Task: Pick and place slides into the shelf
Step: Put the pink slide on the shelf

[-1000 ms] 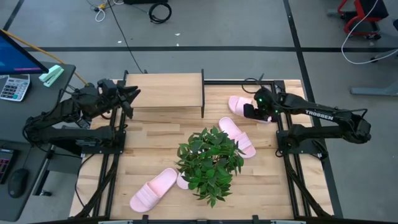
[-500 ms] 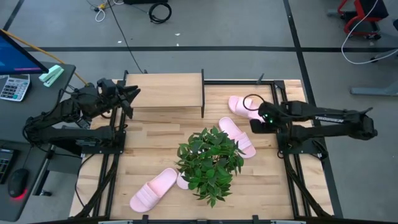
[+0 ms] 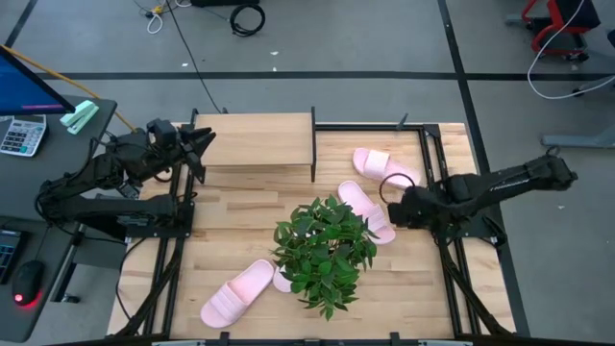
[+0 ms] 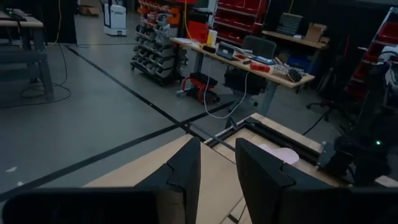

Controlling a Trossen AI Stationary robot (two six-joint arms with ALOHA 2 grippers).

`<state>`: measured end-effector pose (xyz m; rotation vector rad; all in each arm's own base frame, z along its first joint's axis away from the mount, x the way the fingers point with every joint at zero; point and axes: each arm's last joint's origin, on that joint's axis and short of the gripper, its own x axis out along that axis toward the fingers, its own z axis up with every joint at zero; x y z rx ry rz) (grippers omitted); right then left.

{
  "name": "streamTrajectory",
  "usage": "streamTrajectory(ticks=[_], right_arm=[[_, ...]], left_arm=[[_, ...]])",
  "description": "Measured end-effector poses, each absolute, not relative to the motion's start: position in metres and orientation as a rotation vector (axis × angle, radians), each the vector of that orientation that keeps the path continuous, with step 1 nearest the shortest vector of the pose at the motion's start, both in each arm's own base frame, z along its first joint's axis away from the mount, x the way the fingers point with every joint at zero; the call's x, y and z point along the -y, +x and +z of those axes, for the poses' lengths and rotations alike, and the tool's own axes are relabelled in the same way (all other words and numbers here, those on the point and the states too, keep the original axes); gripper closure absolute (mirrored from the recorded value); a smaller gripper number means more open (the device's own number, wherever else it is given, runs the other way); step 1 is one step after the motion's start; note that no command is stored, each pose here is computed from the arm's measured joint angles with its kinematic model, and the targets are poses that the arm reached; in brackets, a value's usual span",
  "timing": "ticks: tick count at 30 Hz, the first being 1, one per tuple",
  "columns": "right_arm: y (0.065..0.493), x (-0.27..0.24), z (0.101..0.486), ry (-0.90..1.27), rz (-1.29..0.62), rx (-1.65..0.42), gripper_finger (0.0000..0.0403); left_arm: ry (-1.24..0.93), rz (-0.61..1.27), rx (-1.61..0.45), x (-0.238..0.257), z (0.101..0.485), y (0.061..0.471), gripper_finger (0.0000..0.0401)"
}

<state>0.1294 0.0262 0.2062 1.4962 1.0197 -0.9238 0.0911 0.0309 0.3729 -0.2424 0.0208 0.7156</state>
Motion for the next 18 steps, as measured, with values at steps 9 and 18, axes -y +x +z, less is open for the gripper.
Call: streamTrajectory(ticks=[9,18], right_arm=[[0.132,-0.053,0.195,1.666,-1.051,-0.815,0.0201],[0.152,-0.072,0.176,1.616,-1.062,-0.851,0.0201]], left_arm=[[-0.24,0.716,-0.022,-0.031,0.373,0.091,0.0294],[-0.207,0.715,-0.034,-0.031,0.373,0.091,0.0294]])
